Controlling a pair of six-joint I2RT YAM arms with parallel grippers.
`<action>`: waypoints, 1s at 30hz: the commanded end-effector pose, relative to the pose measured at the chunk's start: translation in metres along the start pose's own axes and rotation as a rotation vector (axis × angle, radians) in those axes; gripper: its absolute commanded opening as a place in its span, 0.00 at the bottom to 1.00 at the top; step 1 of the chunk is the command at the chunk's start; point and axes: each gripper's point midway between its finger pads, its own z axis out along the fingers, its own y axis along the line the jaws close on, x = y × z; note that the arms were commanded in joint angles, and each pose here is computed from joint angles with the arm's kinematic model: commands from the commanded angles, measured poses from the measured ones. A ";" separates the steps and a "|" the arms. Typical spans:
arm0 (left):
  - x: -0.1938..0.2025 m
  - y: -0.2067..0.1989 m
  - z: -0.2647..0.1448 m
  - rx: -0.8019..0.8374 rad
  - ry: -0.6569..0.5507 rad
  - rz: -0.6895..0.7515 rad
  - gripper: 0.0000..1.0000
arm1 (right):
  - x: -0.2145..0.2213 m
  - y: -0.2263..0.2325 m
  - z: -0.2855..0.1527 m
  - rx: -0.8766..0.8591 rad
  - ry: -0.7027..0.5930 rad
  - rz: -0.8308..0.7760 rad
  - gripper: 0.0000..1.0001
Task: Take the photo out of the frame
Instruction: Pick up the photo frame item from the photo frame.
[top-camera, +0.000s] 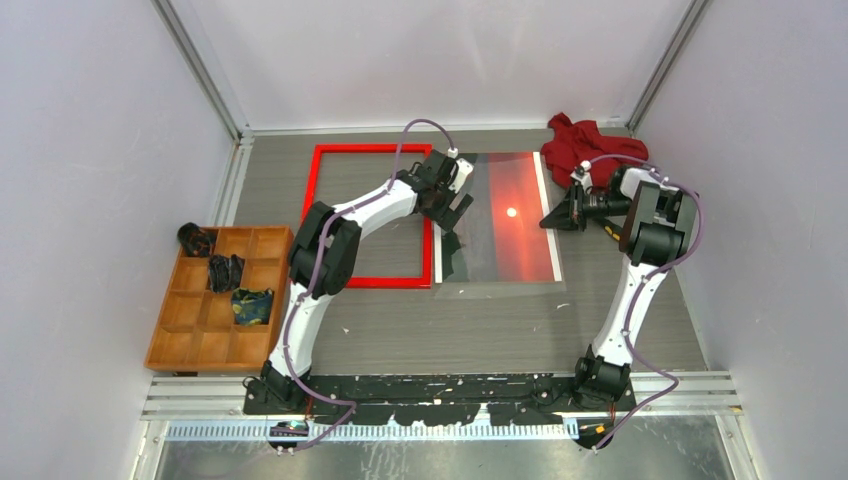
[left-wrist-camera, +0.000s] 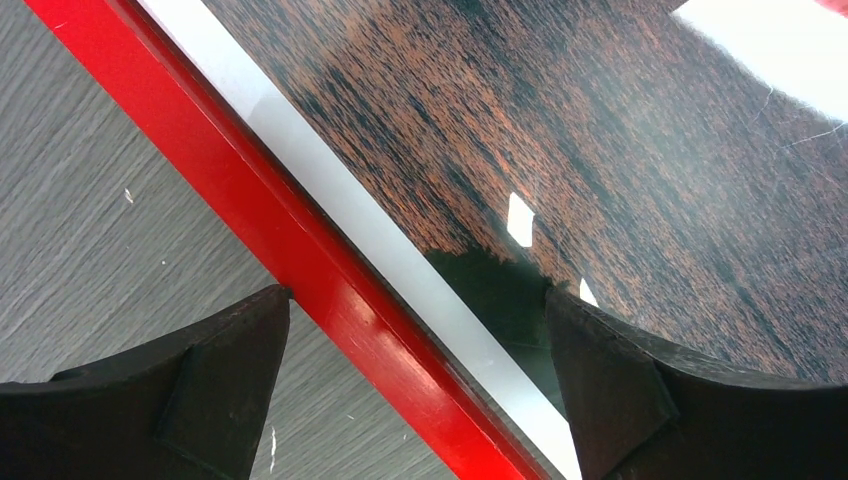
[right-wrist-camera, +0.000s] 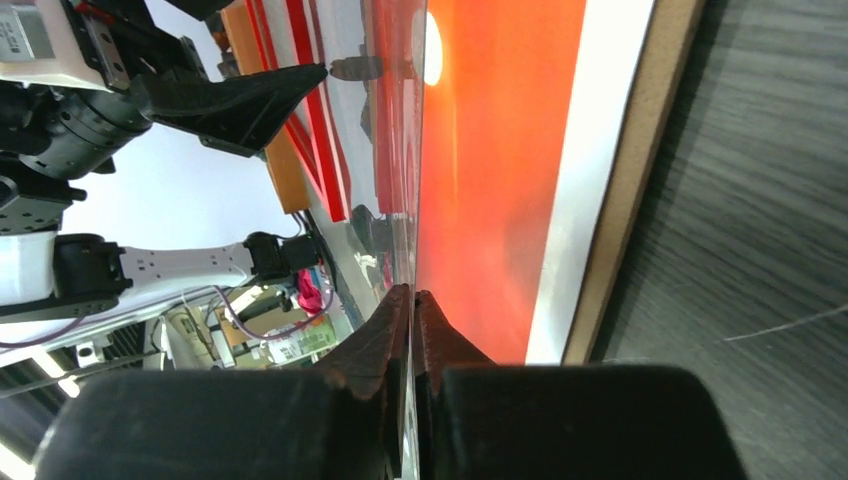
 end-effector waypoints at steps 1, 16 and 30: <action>-0.018 -0.007 -0.030 0.029 -0.043 -0.018 1.00 | -0.007 0.027 -0.010 -0.061 -0.016 -0.038 0.05; -0.052 0.040 -0.130 0.035 -0.251 -0.074 1.00 | -0.015 0.066 -0.037 -0.099 -0.075 -0.082 0.01; 0.028 0.144 -0.201 -0.180 -0.272 -0.265 1.00 | -0.021 0.153 -0.061 -0.137 -0.153 -0.243 0.01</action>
